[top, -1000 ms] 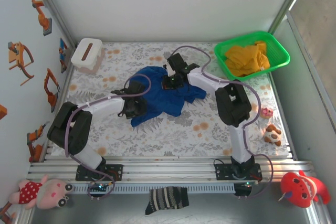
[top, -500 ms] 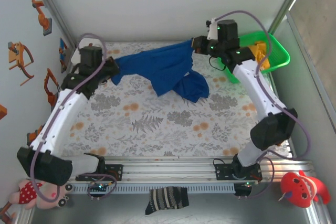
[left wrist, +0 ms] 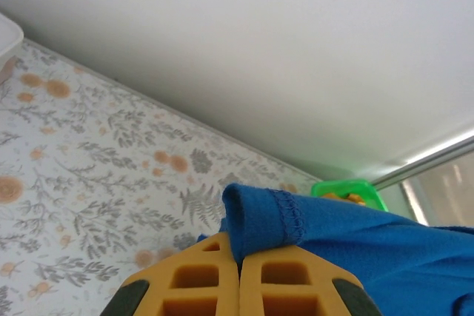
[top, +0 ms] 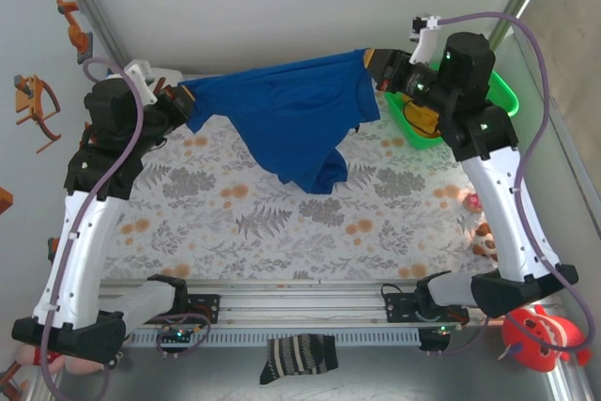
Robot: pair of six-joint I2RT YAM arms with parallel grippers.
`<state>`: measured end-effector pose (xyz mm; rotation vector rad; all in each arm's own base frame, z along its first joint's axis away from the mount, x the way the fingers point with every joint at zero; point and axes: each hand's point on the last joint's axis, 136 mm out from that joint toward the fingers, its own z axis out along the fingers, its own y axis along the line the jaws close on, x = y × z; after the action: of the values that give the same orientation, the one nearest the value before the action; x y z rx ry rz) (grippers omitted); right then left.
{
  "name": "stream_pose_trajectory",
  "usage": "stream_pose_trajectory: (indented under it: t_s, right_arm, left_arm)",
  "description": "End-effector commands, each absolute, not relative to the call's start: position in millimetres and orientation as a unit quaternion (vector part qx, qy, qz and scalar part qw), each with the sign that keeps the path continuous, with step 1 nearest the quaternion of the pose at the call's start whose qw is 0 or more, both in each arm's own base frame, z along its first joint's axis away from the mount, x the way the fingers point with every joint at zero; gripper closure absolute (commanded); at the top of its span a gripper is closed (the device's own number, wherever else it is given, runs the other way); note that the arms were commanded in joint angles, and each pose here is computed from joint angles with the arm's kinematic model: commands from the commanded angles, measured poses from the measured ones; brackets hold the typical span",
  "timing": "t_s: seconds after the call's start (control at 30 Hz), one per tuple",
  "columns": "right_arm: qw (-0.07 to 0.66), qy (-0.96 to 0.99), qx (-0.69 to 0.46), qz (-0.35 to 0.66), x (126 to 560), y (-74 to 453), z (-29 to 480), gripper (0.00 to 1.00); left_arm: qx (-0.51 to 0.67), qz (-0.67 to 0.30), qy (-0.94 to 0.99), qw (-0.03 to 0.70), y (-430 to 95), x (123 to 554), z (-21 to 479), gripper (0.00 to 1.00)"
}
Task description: Fold the inside-out t-shirt
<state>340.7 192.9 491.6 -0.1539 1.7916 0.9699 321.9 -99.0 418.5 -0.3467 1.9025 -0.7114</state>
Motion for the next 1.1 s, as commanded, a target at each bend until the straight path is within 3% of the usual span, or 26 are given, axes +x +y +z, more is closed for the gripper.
stream_pose_trajectory:
  t_s: [0.0, 0.2, 0.43, 0.47, 0.57, 0.6, 0.67, 0.7, 0.77, 1.07]
  right_arm:
    - [0.541, 0.744, -0.032, 0.391, 360.3, 182.9, 491.4, 1.0]
    - [0.497, 0.797, 0.005, 0.343, 421.1, 184.4, 410.2, 1.0]
    - [0.427, 0.855, 0.093, 0.278, 489.8, 171.9, 265.1, 1.0]
    - [0.422, 0.859, 0.106, 0.268, 498.4, 166.8, 251.5, 1.0]
    - [0.413, 0.87, 0.123, 0.24, 520.5, 156.1, 220.5, 1.0]
    - [0.409, 0.873, 0.115, 0.239, 525.8, 157.4, 214.7, 0.97]
    - [0.391, 0.885, 0.097, 0.234, 527.4, 160.7, 205.8, 0.66]
    - [0.384, 0.889, 0.085, 0.236, 524.3, 164.1, 205.5, 0.56]
    - [0.376, 0.891, 0.074, 0.244, 513.1, 165.9, 205.0, 0.52]
    - [0.291, 0.927, 0.079, 0.224, 446.6, 157.9, 143.2, 0.45]
  left_arm:
    - [-0.171, -0.299, 0.755, 0.558, -85.0, 329.9, 453.5, 1.0]
    - [-0.165, -0.298, 0.77, 0.539, -103.5, 390.0, 452.0, 1.0]
    - [-0.179, -0.289, 0.825, 0.451, -139.1, 499.5, 356.4, 1.0]
    - [-0.175, -0.29, 0.833, 0.438, -144.9, 512.0, 343.3, 0.93]
    - [-0.159, -0.284, 0.859, 0.394, -158.8, 537.2, 309.5, 0.36]
    - [-0.156, -0.279, 0.868, 0.381, -160.8, 538.5, 302.4, 0.26]
    - [-0.151, -0.27, 0.877, 0.368, -159.7, 532.6, 295.4, 0.13]
    - [-0.149, -0.262, 0.883, 0.359, -158.2, 524.3, 286.9, 0.08]
    - [-0.151, -0.246, 0.893, 0.346, -152.3, 502.4, 275.1, 0.01]
    - [-0.144, -0.2, 0.945, 0.216, -167.3, 356.9, 163.6, 0.0]
